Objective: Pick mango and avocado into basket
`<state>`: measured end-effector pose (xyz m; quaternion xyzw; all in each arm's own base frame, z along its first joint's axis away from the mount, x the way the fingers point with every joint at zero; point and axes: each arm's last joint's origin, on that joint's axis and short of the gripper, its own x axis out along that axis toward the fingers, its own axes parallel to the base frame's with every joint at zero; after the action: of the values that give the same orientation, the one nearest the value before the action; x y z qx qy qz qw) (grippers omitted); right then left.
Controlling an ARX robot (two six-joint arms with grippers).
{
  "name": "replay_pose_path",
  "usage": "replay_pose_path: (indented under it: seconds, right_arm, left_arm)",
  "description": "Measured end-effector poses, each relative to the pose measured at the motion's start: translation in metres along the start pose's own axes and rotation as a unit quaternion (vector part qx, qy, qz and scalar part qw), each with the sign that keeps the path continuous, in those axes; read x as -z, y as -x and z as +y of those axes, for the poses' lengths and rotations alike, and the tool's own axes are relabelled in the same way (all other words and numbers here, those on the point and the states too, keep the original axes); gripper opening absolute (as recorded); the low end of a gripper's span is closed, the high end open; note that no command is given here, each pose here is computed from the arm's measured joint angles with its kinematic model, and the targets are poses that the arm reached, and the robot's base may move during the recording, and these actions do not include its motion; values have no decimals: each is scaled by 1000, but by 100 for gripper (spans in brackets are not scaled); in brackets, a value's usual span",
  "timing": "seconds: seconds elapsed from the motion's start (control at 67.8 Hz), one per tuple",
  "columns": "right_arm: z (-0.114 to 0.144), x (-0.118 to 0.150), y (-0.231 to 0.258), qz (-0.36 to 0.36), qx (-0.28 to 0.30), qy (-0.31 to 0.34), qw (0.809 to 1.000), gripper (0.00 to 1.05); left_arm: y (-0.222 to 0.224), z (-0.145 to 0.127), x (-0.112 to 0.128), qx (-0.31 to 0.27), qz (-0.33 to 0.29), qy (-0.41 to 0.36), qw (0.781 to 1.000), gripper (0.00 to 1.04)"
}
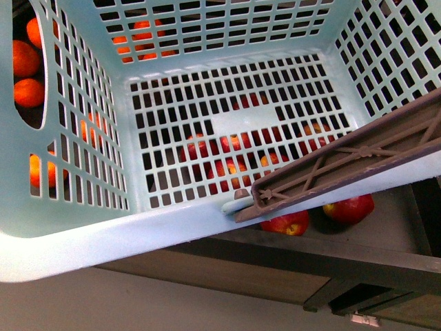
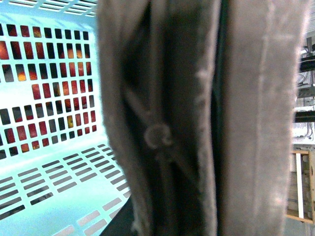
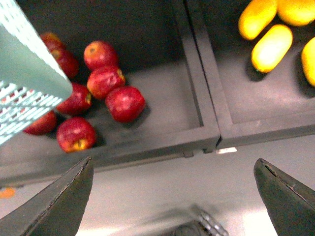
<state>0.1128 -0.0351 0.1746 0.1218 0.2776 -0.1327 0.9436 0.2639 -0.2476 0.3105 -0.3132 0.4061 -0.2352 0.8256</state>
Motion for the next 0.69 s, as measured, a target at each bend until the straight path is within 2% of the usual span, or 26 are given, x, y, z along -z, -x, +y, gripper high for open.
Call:
replay_pose_path:
  seconds: [0.147,0.413,0.575,0.693]
  right_arm:
    - [-32,-22,-10,-17,44,-35,998,96]
    - [-111,-48,-48,-8,148,-63,987,96]
    - [-153,-47,-95,36,174,-77,981,96]
    - [-170,-35,-130,75,183,-72,978,96]
  left_arm:
    - [0,0,0,2,3,1,1000,13]
    - [0,0,0,1,2,1,1000,13]
    - [0,0,0,1,2,1,1000,13]
    - [0,0,0,1,2,1,1000,13]
